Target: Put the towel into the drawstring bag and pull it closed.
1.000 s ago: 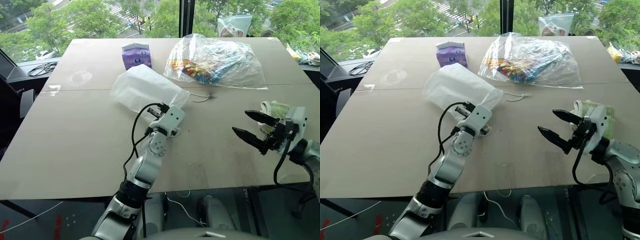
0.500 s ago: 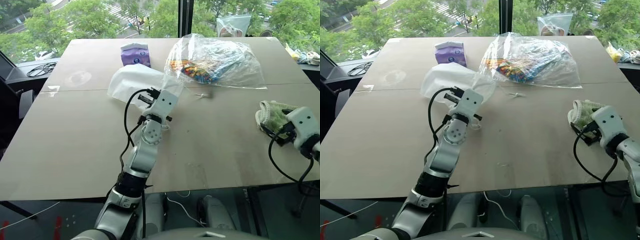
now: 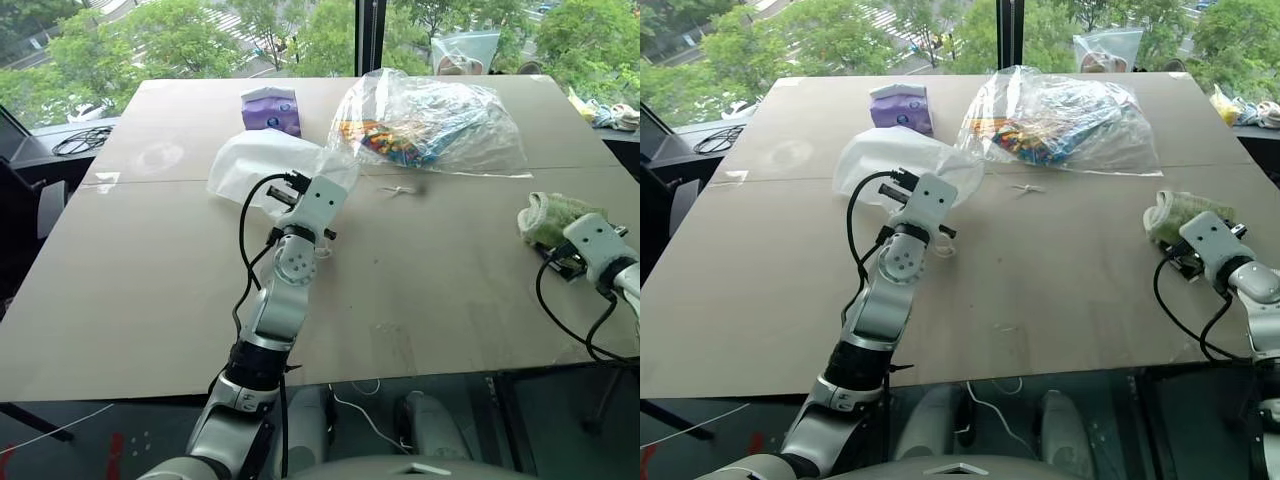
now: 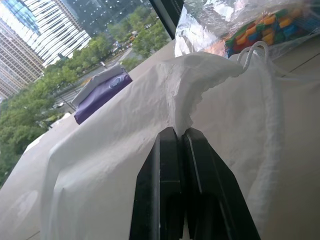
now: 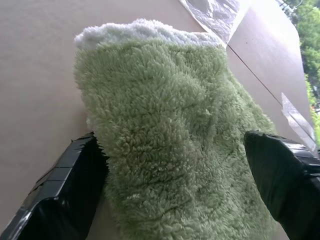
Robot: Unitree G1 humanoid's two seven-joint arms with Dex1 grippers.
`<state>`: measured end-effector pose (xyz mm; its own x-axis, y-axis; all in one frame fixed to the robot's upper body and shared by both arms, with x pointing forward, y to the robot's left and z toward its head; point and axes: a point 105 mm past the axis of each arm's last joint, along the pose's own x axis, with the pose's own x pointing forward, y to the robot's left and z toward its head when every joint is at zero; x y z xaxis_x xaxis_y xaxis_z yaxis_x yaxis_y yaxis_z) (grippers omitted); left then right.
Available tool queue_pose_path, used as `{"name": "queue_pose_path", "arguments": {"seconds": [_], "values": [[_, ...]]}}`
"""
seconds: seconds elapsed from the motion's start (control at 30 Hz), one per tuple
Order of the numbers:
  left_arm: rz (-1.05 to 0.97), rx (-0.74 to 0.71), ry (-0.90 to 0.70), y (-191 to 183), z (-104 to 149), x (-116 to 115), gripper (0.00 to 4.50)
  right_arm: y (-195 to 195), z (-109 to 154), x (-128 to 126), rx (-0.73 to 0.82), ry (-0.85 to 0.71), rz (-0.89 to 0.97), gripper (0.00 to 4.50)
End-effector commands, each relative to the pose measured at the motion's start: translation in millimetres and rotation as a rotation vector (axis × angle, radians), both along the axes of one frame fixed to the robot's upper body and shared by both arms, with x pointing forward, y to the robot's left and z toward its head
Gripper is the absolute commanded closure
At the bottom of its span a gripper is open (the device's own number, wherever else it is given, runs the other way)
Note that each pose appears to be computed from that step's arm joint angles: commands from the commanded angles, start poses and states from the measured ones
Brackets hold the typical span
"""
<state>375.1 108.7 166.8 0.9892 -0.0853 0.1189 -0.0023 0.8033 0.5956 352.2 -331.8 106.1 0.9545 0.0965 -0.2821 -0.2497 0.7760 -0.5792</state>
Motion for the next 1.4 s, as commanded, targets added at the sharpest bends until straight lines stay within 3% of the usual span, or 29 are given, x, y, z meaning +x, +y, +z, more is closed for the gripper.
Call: {"name": "queue_pose_path", "arguments": {"seconds": [0.03,0.13,0.33,0.5,0.63,0.73,0.87,1.0,1.23,1.4], "values": [[0.009,0.001,-0.049,4.2,13.6,-1.0,4.45,-13.2,-14.4,7.2,0.155,0.067,-0.087,0.00],[0.038,-0.004,-0.052,12.0,15.2,0.0,4.45,-25.0,-26.2,14.4,0.289,0.127,-0.209,0.00],[0.058,-0.008,-0.046,16.9,13.4,-1.9,4.45,-45.5,-57.4,6.4,0.323,0.294,-0.416,0.00],[0.066,-0.031,-0.031,19.2,11.8,-2.8,4.50,-44.5,-65.8,6.3,0.550,0.315,-0.566,1.52],[0.057,-0.067,-0.011,18.5,11.0,-0.7,4.50,-38.3,-62.6,12.6,0.664,0.286,-0.591,3.39],[0.034,-0.116,0.011,15.6,10.5,0.8,4.50,-29.7,-51.3,22.3,0.768,0.239,-0.553,4.37],[-0.064,-0.218,0.063,6.5,11.7,0.6,4.50,15.5,-5.7,45.6,1.007,0.190,-0.260,4.39],[-0.231,-0.286,0.104,-7.4,17.8,-5.4,4.50,71.3,41.5,44.0,1.124,0.179,-0.011,4.39],[-0.422,-0.504,0.221,-24.7,35.8,-15.9,4.50,181.5,104.6,8.5,1.268,0.165,0.306,4.39],[-0.473,-0.598,0.261,-32.1,48.6,-20.7,4.50,228.0,112.6,-17.9,1.362,0.212,0.415,4.39]]}}
